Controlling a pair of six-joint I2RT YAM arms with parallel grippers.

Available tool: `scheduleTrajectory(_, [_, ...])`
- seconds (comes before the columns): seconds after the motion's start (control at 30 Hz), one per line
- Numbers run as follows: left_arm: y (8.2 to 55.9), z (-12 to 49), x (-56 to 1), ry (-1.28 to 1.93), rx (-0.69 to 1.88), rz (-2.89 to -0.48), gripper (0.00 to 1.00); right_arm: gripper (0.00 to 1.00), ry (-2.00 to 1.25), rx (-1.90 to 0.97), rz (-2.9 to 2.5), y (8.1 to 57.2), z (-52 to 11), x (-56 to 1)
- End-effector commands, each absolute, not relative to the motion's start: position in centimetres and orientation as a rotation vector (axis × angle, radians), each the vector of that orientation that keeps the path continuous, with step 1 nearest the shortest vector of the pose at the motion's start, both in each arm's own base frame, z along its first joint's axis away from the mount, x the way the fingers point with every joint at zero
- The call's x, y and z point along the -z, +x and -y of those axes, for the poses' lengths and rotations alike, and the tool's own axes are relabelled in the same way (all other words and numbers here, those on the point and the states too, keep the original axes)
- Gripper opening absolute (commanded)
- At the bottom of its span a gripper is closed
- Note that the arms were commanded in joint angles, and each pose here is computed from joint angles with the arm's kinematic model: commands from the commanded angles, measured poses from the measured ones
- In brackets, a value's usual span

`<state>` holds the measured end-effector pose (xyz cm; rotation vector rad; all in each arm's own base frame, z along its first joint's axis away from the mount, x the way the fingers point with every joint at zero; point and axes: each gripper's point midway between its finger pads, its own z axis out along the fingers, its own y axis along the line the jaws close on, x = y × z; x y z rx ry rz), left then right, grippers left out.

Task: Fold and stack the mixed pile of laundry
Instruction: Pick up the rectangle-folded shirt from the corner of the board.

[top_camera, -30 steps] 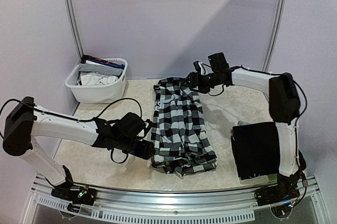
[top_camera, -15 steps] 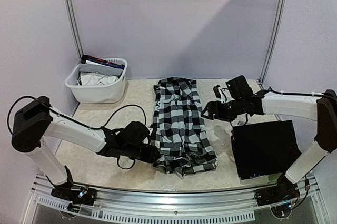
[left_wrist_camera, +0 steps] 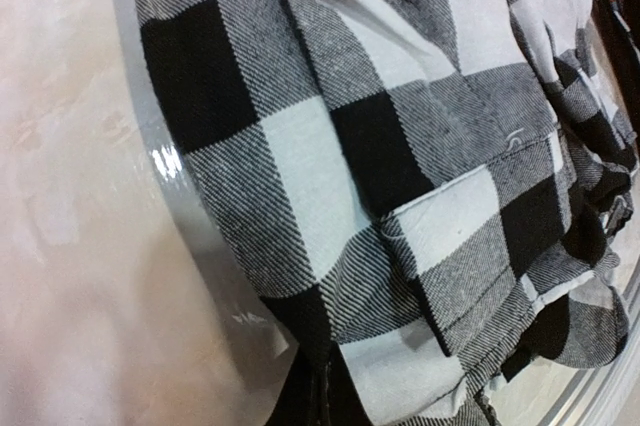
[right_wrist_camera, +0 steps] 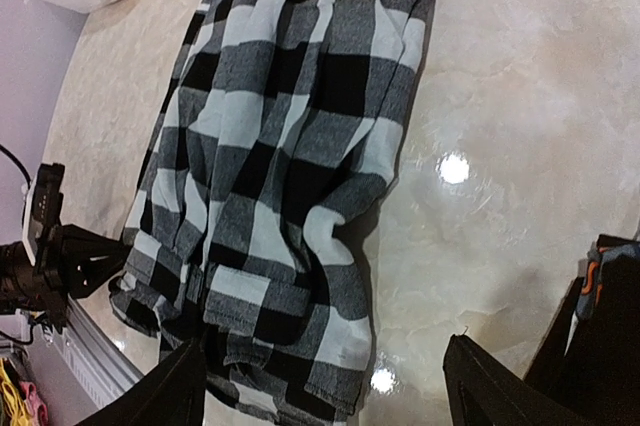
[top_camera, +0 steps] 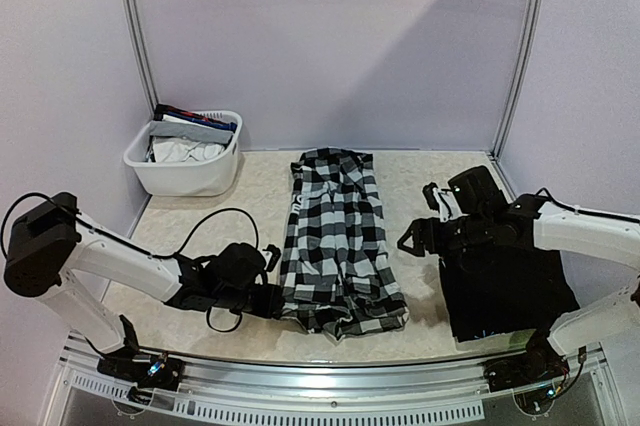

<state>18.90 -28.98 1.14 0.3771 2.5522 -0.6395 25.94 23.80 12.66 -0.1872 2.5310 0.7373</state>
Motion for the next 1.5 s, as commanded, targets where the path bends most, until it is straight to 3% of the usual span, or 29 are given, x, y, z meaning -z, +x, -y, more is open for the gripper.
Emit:
scheduleTrajectory(0.0, [17.8,27.8,0.1,0.371,0.588,-2.588,0.00,0.82,-0.142,-0.653,-2.586,23.9,-22.2,-11.6])
scheduleTrajectory(0.23, [18.2,28.0,0.0,0.365,0.572,-2.572,0.00,0.80,-0.091,-0.632,-2.650,21.4,-20.2,-9.1])
scheduleTrajectory(0.57, [18.3,28.2,0.2,0.344,0.579,-2.567,0.00,0.71,-0.126,-0.950,-2.713,18.1,-22.8,-6.9])
scheduleTrajectory(1.1, [18.1,28.8,0.7,0.347,0.576,-2.576,0.00,0.58,-0.137,-1.035,-2.781,17.3,-25.1,-2.9])
scheduleTrajectory(1.47, [18.1,28.5,1.1,0.343,0.566,-2.578,0.00,0.30,-0.223,-1.076,-2.835,15.8,-27.8,-1.5])
